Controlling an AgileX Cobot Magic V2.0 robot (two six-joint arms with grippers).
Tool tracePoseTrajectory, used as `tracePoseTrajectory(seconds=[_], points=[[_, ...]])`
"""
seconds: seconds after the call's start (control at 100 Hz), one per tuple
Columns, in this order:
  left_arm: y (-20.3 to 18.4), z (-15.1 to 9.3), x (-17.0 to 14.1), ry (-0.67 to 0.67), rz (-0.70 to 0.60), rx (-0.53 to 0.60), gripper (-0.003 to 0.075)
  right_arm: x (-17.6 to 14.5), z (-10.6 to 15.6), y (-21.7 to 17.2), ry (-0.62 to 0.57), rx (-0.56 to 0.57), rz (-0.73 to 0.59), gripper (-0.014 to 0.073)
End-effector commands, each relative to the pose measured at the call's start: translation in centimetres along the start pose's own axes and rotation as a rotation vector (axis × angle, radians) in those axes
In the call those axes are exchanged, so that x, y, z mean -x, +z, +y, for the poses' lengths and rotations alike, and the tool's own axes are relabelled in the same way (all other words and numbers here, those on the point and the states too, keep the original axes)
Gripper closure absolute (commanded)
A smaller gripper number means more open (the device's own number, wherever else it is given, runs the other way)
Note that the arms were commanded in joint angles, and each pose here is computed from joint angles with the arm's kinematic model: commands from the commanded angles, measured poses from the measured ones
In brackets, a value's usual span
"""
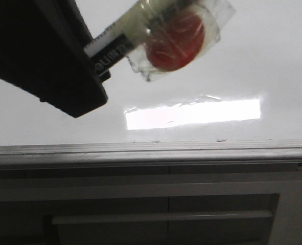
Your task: Write number 0 on whiteboard
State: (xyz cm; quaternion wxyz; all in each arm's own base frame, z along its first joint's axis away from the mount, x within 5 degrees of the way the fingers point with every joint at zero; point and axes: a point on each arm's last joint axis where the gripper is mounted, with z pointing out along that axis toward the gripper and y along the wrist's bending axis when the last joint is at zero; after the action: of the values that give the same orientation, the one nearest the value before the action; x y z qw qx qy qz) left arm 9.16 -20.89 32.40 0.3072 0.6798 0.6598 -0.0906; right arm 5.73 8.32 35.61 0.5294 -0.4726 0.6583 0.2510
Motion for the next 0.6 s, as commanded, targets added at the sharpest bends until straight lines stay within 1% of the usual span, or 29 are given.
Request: tracePoseTrajectory(seconds=[0.0,0.12,0.31,0.51,0.59], points=[[-1.4,0.2,1.1,0.062,-0.084,0.064,0.0740,1.8,-0.4,0.7,-0.032,0.057,-0.030,0.0208],[-1.4,0.2,1.1,0.070,-0.082,0.064,0.0740,2.2,-0.6,2.1,-0.060,0.115,0.008,0.0177],[-1.4,0.2,1.1,0.070,-0.080,0.064,0.0740,2.2,-0.6,4.5,-0.045,0.178,0.037,0.0176],[-1.4,0.2,1.1,0.070,-0.080,0.064,0.0740,2.6,-0.8,6.5,-0.042,0.157,0.008,0.0176],[-1.4,0.2,1.1,0.070,-0.080,0.064,0.0740,2.7,-0.6,7.2,-0.043,0.172,0.008,0.0184]])
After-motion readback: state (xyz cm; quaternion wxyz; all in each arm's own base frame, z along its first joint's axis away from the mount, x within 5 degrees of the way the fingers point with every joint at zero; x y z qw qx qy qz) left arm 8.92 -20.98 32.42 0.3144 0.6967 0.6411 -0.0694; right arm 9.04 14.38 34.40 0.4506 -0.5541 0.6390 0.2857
